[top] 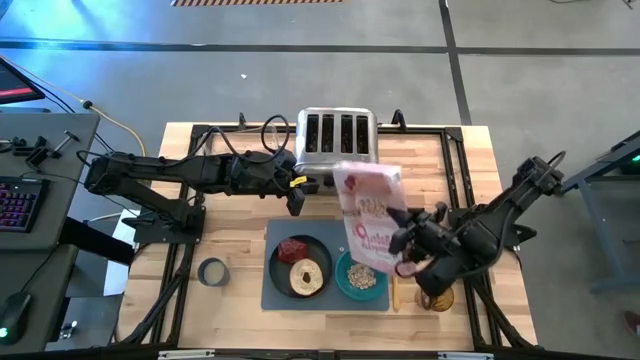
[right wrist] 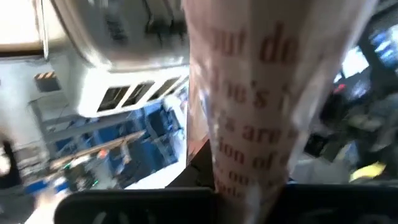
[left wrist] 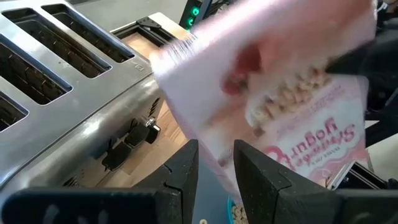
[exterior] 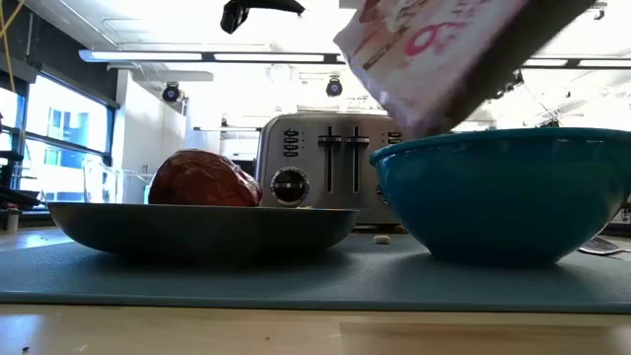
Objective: Arrange a breakfast setting
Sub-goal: Pour the cereal from the pink cereal box into the blue bowl
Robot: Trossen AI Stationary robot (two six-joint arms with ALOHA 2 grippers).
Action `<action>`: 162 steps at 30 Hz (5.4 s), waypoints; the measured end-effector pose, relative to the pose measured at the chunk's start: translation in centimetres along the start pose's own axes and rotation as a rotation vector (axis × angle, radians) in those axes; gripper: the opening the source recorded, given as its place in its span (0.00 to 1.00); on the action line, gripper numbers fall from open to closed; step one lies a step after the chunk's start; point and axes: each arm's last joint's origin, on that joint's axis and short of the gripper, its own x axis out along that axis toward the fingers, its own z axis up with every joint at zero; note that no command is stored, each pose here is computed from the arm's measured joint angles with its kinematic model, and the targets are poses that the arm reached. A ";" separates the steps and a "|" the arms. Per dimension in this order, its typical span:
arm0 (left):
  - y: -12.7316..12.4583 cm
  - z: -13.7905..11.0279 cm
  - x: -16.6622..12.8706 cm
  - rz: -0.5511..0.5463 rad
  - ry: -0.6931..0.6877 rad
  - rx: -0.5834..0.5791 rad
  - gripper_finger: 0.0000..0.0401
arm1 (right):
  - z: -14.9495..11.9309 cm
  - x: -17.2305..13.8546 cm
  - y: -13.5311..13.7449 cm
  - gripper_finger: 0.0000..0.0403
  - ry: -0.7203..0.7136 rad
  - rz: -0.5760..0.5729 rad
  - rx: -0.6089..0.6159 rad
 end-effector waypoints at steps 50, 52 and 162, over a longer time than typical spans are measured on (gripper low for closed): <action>0.0 0.0 0.0 -0.005 0.005 0.001 0.22 | -1.5 -0.7 1.9 0.00 -0.106 0.064 0.170; 0.0 0.0 0.0 -0.006 0.005 0.001 0.22 | -1.3 -0.6 1.6 0.00 -0.076 0.047 0.112; 5.0 3.7 -0.5 0.167 -0.141 0.007 0.22 | -13.4 -0.4 10.9 0.00 0.377 -0.113 2.265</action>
